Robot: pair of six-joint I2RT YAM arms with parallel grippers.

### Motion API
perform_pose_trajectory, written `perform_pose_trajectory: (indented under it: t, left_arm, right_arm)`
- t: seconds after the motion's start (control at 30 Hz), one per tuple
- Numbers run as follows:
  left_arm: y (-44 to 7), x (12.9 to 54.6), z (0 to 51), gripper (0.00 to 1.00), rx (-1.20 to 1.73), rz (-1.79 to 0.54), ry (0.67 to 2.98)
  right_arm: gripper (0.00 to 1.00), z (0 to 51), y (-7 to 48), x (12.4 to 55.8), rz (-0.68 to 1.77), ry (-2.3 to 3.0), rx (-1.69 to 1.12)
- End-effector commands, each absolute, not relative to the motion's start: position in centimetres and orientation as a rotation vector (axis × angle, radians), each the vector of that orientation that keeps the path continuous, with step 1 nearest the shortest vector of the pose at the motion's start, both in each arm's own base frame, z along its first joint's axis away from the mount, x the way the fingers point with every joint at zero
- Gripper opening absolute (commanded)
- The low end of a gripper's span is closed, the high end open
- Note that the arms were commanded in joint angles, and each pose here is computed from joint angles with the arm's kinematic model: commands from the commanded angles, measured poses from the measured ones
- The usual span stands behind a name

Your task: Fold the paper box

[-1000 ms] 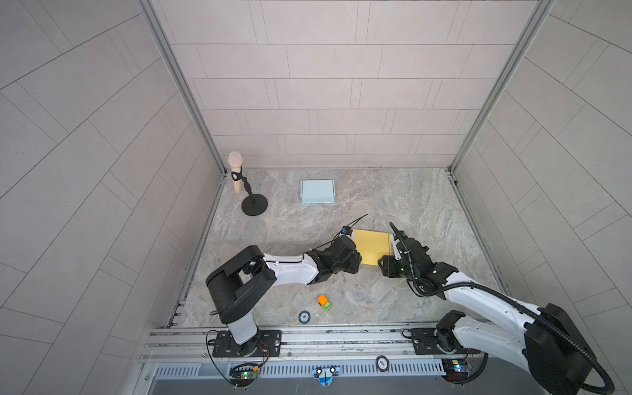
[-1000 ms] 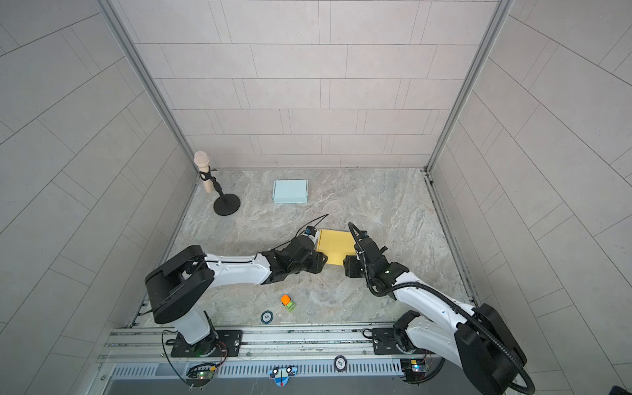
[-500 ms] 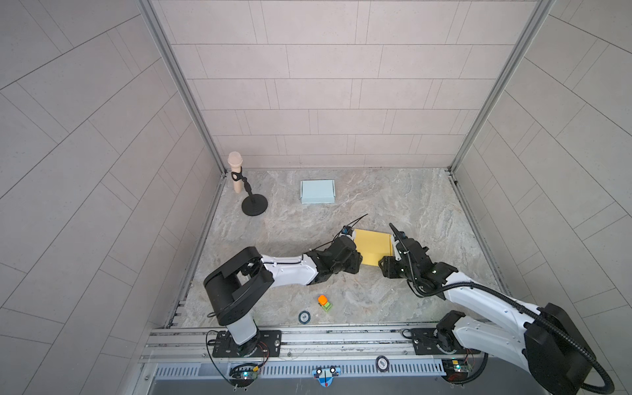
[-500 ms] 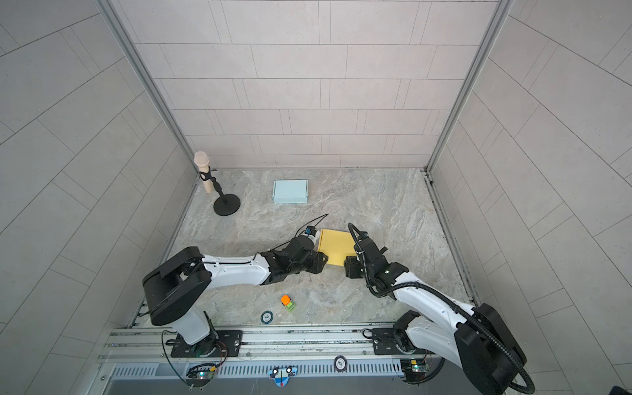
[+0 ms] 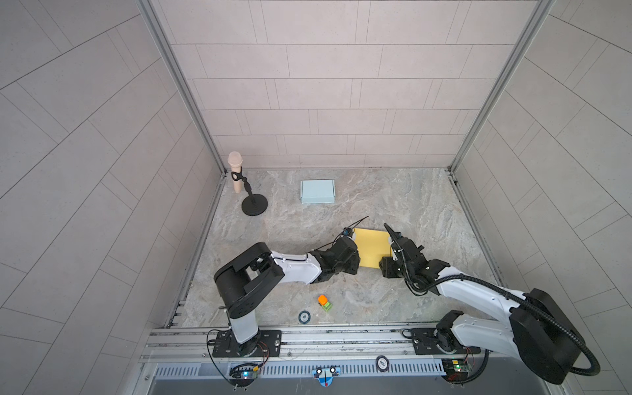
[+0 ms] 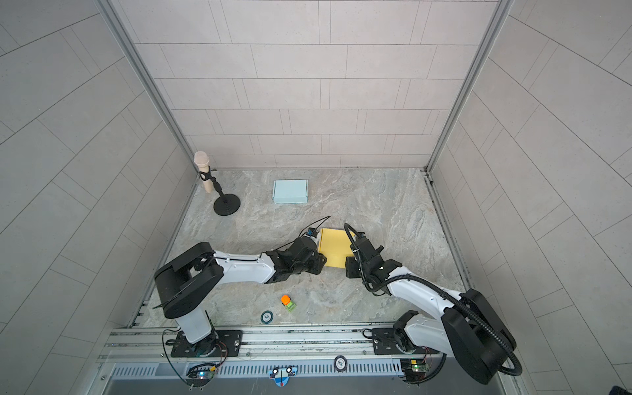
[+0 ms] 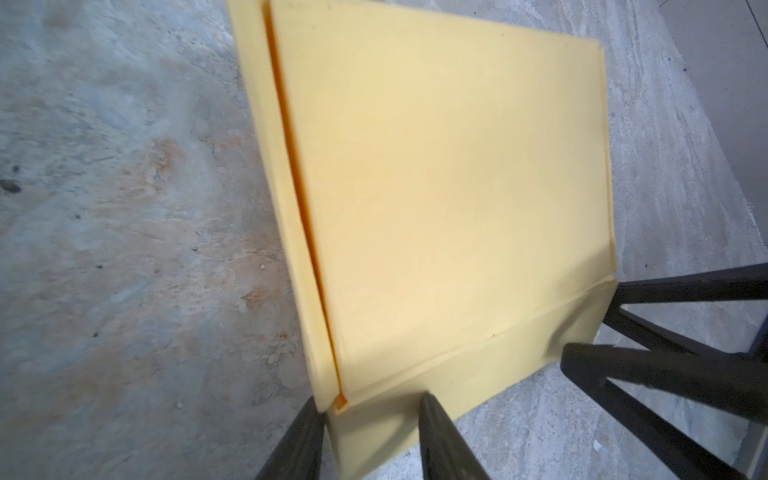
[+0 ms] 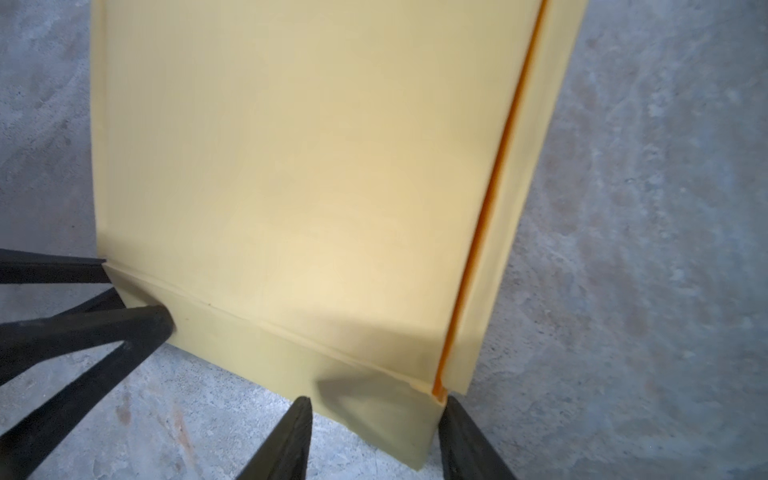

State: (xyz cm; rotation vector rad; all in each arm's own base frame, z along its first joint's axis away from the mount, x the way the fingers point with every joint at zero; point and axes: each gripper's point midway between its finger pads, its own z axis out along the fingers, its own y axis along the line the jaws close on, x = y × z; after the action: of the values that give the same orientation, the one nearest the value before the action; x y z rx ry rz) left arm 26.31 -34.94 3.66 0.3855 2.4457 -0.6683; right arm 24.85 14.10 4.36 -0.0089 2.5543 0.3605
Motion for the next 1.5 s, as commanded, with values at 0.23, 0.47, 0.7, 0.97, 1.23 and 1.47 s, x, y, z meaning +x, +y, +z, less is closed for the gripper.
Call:
perform_pose_trajectory:
  t: [0.23,0.47,0.7,0.97,1.23,1.47]
  left_arm:
    - [-34.6,27.5,3.6,0.4,0.359,-0.649,2.429]
    - [-34.6,27.8,4.0,0.41,0.353,-0.653,2.421]
    - [-34.5,28.0,3.9,0.4,0.347,-0.65,2.423]
    - [-34.7,28.0,3.8,0.4,0.345,-0.657,2.423]
    - [-35.0,28.3,3.8,0.4,0.347,-0.657,2.423]
    - [-35.2,28.9,3.8,0.41,0.331,-0.656,2.42]
  right_arm:
    - [0.58,6.5,13.6,25.9,0.335,2.496,-0.003]
    - [0.62,6.4,12.7,25.9,0.325,2.499,0.024]
    - [0.62,8.9,11.6,26.8,0.249,2.463,0.007]
    - [0.65,12.9,11.8,31.9,0.232,2.41,-0.009]
    - [0.7,10.1,13.6,37.2,0.217,2.504,-0.086]
    - [0.7,6.2,14.5,38.6,0.229,2.618,-0.151]
